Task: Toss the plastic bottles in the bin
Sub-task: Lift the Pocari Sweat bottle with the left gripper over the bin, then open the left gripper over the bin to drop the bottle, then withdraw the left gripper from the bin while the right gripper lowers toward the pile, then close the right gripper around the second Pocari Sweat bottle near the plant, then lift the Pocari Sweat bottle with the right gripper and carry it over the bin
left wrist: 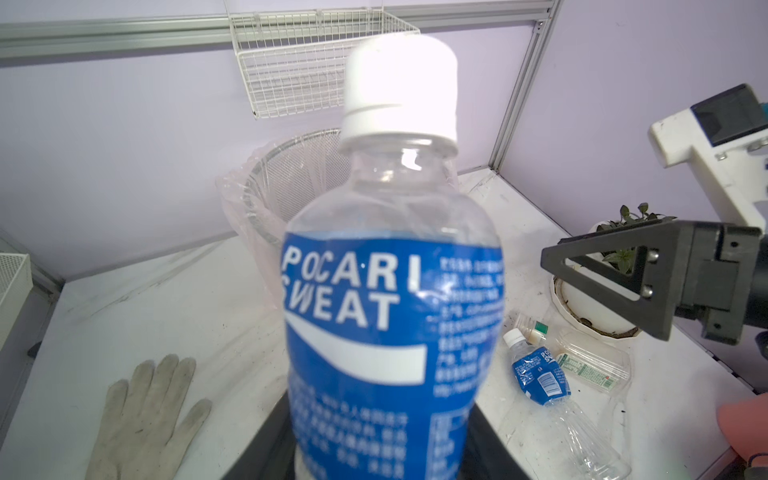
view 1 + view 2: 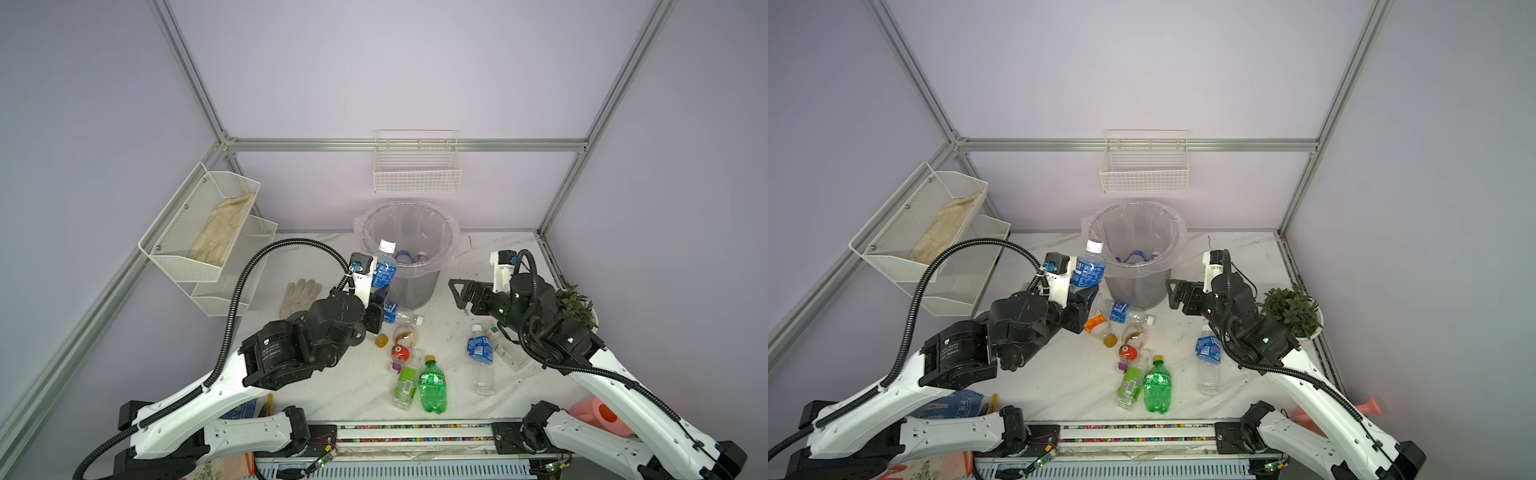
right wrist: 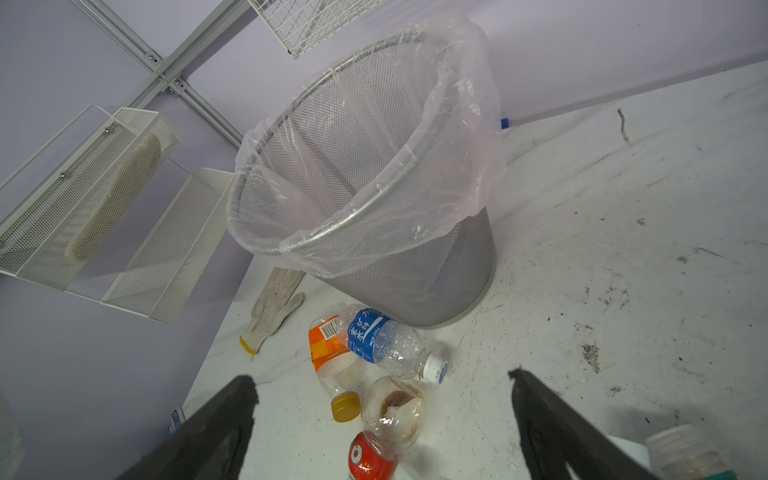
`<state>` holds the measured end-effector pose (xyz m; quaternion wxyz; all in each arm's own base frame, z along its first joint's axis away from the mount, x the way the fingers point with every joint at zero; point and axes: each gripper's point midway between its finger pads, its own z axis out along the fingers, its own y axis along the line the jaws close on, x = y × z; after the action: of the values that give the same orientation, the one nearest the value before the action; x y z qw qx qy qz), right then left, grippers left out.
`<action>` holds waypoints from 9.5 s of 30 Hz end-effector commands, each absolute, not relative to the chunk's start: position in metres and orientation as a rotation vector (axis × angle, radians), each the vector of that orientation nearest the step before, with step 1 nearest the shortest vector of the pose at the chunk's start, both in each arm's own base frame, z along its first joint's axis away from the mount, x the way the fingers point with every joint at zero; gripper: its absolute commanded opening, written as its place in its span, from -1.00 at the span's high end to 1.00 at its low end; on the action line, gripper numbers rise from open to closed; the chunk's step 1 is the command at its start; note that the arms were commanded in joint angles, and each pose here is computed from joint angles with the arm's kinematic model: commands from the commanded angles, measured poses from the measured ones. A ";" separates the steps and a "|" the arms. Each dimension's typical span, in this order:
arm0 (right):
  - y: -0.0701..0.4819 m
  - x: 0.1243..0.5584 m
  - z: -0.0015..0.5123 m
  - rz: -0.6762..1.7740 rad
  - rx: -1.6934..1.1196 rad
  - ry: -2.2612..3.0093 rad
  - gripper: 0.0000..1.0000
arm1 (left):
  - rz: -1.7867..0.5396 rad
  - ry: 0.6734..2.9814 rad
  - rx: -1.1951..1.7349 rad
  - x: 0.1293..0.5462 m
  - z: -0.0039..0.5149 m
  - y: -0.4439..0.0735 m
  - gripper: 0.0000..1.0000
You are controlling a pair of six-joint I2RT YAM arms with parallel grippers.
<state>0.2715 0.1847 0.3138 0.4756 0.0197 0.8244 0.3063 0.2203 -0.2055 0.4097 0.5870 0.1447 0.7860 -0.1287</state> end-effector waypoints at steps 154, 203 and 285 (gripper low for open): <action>0.129 0.225 0.058 0.179 0.543 2.722 0.76 | -0.582 2.048 -0.020 0.208 0.308 -0.139 -0.54; 0.156 0.198 0.008 -0.070 0.165 2.883 -0.94 | -0.584 2.127 -0.070 0.195 0.270 -0.130 -0.52; 0.185 0.239 0.502 0.813 -0.018 1.630 0.86 | -0.574 2.205 -0.067 0.201 0.237 -0.143 -0.46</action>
<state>0.2488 0.2004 0.4710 0.5758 -0.0135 0.7412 0.3447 0.2000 -0.1386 0.2416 0.4159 -0.0281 0.8821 -0.2192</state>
